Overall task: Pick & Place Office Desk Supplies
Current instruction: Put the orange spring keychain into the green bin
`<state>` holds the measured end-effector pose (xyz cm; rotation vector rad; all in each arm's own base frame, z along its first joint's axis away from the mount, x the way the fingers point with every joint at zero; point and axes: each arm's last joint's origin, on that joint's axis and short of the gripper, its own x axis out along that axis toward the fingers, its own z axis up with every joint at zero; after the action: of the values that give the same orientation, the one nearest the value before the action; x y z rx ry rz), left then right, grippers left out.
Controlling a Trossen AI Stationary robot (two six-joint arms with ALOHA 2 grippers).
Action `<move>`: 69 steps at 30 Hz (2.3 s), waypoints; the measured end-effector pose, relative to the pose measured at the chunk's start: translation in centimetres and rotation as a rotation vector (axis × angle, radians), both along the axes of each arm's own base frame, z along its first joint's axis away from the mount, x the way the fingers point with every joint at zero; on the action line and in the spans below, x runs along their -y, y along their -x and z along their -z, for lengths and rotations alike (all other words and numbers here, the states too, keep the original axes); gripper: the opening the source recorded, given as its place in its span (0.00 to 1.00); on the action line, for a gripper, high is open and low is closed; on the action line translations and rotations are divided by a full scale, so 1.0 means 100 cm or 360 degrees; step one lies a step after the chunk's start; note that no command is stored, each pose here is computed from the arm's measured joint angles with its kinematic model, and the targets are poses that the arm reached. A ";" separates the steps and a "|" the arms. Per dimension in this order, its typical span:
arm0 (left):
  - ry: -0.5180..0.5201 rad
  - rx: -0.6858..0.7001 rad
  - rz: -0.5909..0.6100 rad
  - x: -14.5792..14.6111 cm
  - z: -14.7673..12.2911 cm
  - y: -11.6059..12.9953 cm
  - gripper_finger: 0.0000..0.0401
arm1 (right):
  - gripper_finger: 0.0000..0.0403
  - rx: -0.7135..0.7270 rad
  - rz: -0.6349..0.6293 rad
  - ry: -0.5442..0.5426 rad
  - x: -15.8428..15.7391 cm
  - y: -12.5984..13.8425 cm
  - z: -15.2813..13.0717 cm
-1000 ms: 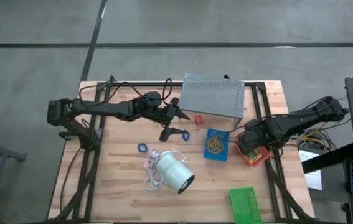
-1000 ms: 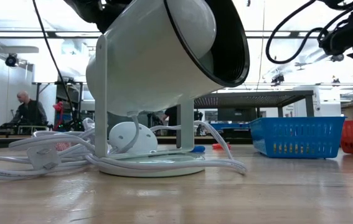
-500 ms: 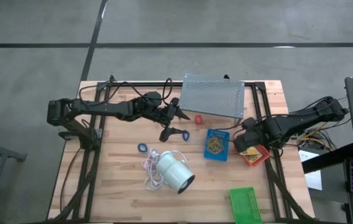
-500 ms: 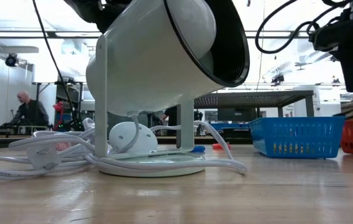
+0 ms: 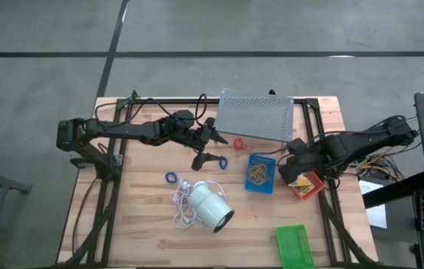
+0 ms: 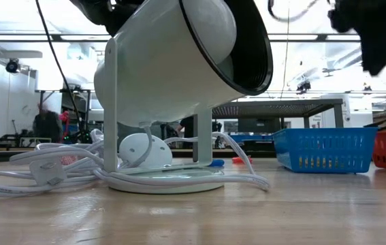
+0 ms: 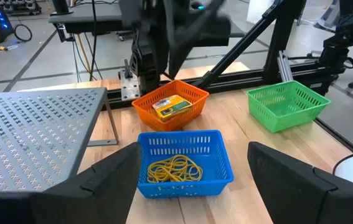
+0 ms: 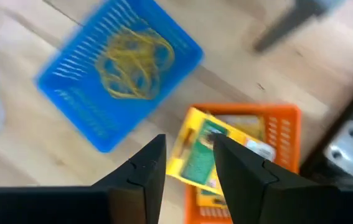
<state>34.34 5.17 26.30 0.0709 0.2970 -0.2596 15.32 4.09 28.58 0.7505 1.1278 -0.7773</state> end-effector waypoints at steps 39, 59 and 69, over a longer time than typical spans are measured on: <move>-0.0301 -0.0321 -0.0726 0.006 -0.071 0.116 0.73 | 0.20 0.0527 -0.0625 0.1179 0.003 -0.038 -0.050; -0.0290 -0.0590 -0.1160 -0.028 -0.048 0.129 0.73 | 0.20 0.0540 -0.0674 0.1228 0.003 -0.042 -0.051; -0.0240 -0.0512 -0.0839 -0.064 -0.033 0.138 0.73 | 0.17 0.0535 -0.0682 0.1232 0.003 -0.042 -0.051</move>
<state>20.57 11.60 29.64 0.0970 0.6409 0.2792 19.48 3.83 33.68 -0.0243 0.5699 -0.6182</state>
